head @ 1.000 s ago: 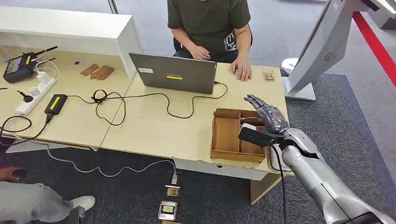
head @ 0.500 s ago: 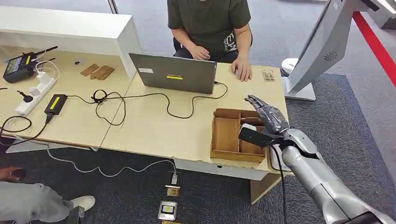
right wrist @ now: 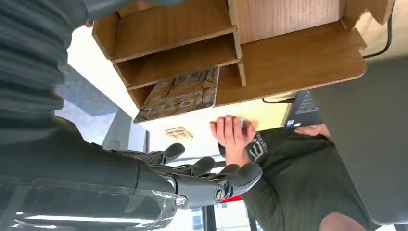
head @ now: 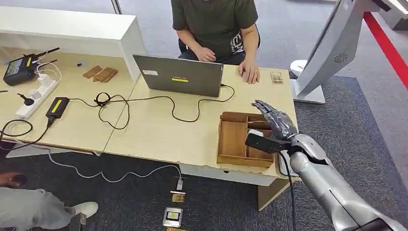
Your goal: Pass the card to the sensor for recognition and then transmit it.
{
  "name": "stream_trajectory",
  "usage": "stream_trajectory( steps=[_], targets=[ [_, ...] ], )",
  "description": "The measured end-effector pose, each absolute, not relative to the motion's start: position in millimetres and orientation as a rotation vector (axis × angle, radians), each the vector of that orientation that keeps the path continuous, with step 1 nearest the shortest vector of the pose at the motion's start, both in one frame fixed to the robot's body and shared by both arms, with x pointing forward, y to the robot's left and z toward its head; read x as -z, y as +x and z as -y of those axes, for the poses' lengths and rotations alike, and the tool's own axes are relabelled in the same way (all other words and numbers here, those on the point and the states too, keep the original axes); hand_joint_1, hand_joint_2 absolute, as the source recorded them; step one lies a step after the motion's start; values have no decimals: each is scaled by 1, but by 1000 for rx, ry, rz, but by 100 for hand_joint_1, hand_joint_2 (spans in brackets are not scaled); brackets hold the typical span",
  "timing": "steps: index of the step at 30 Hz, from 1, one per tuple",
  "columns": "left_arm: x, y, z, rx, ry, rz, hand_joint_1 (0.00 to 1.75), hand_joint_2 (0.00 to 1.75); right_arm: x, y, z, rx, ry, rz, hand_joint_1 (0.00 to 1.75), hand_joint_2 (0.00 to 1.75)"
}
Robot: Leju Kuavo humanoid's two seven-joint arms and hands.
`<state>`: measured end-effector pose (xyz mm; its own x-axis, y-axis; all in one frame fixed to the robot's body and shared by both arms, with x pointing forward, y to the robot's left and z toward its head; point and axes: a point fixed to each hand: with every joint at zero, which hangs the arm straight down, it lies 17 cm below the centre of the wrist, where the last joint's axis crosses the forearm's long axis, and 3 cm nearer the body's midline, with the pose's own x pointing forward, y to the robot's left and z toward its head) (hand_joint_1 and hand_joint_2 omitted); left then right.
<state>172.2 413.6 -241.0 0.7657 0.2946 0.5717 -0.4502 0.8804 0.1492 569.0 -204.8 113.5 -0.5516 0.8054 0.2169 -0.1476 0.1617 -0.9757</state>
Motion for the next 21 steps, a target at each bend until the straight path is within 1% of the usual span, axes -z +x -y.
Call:
stream_trajectory(
  steps=[1,21],
  targets=[
    [241,172,-414,-411,287,568,0,0,-114,570,206,-1504,-647,1638,175,175],
    [241,172,-413,-410,285,567,0,0,-120,576,225,-1486,-692,1624,175,175]
  ],
)
